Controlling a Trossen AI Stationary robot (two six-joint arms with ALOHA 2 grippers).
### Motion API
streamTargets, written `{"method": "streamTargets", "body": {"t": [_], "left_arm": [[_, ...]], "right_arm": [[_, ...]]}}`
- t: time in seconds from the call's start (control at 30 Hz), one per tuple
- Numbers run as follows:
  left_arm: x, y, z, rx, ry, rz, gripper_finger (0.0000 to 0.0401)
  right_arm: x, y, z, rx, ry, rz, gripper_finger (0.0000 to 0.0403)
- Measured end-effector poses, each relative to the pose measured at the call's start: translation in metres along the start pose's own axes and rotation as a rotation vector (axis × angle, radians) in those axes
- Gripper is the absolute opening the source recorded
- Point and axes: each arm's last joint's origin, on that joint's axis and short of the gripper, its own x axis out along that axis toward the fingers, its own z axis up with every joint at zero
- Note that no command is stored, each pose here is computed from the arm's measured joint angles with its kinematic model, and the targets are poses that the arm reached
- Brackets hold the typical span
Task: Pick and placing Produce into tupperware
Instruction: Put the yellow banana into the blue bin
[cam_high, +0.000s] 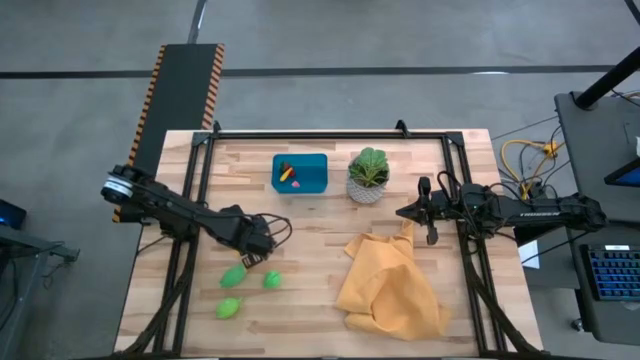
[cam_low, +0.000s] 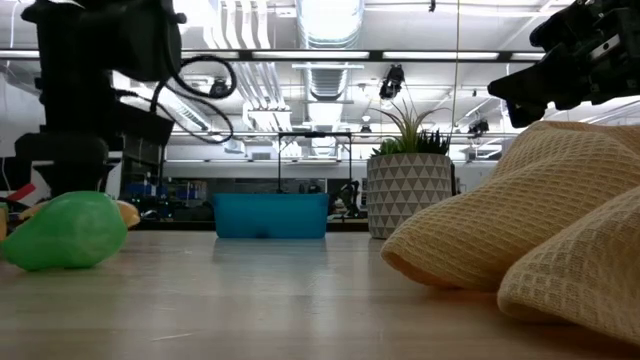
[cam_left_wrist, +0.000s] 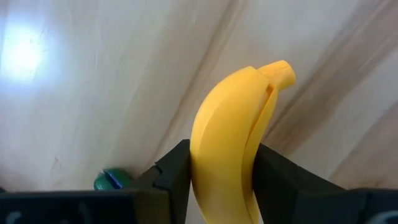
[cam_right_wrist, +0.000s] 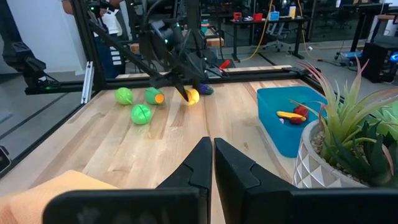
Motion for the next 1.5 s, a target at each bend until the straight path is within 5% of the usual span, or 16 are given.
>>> {"method": "streamTargets", "body": {"t": [0.27, 0.8, 1.1, 1.5], "left_arm": [[-0.018, -0.005, 0.007, 0.150, -0.243, -0.004, 0.0120], [-0.061, -0.020, 0.032, 0.477, -0.831, -0.197, 0.0121], [-0.065, 0.001, 0.035, 0.486, -1.126, -0.168, 0.0121], [-0.052, 0.063, 0.059, 0.365, -1.174, -0.143, 0.0121]], "right_arm": [[0.000, 0.000, 0.000, 0.000, 0.000, -0.001, 0.0009], [0.000, 0.000, 0.000, 0.000, 0.000, -0.001, 0.0009], [0.000, 0.000, 0.000, 0.000, 0.000, -0.001, 0.0009], [0.000, -0.001, 0.000, -0.005, -0.001, -0.027, 0.0009]]}}
